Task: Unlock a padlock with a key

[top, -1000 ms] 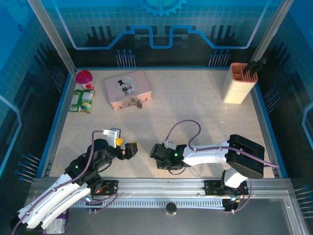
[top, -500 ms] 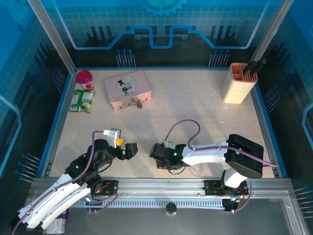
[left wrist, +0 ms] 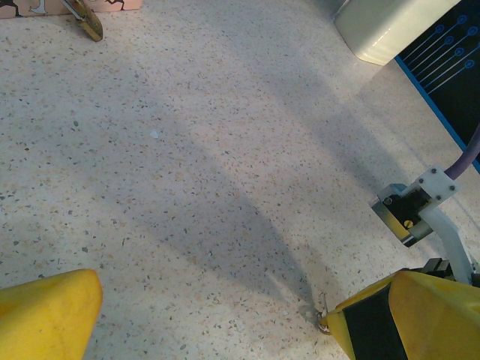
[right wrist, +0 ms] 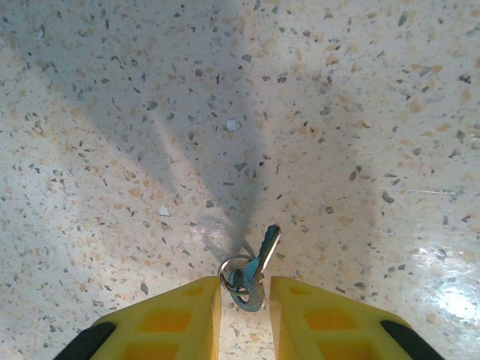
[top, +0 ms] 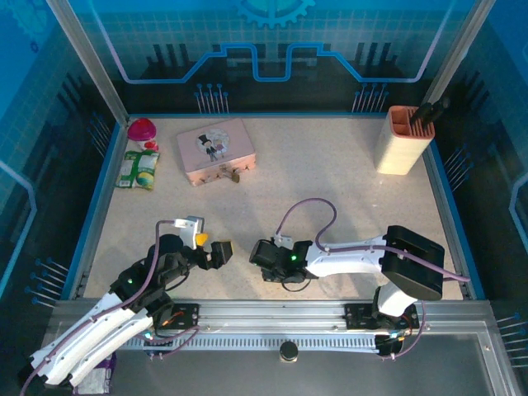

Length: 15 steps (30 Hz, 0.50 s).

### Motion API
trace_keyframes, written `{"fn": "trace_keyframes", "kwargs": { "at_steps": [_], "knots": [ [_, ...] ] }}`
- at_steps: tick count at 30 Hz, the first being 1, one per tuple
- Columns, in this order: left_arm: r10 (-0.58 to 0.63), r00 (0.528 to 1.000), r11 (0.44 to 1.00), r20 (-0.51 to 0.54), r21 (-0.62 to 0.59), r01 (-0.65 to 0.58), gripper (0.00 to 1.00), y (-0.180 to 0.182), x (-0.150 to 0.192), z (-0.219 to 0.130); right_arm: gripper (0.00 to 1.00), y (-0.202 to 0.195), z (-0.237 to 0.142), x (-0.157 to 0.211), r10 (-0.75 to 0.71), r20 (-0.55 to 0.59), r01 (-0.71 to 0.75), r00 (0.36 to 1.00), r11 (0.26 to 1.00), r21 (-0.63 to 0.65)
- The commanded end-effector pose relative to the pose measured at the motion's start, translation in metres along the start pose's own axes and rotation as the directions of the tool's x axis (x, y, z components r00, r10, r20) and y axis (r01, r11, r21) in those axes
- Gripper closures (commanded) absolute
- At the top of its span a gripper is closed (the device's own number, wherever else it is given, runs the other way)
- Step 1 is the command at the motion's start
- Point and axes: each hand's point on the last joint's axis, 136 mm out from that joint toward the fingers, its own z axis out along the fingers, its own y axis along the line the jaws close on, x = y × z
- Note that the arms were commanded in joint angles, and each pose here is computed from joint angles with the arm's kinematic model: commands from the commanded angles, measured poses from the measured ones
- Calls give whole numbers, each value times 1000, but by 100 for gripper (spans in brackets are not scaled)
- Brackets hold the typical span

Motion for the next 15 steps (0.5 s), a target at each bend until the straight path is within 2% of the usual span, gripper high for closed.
{"fn": "trace_keyframes", "kwargs": {
  "at_steps": [1,2,10,15],
  "knots": [
    [15,1000,1000,10,17,-15,1,-2,0,1,74,-6,1,0,-15,13,15,1000,999,45],
    [14,1000,1000,11,18,-15,1,-3,-1,0,73,5,-3,-4,-10,20,10,1000,1000,22],
    [11,1000,1000,10,19,-11,1,-3,0,1,71,9,6,-1,-8,-18,8,1000,1000,-3],
    [10,1000,1000,8,22,-11,1,-3,1,1,71,0,7,1,12,-27,-10,1000,999,44]
  ]
}}
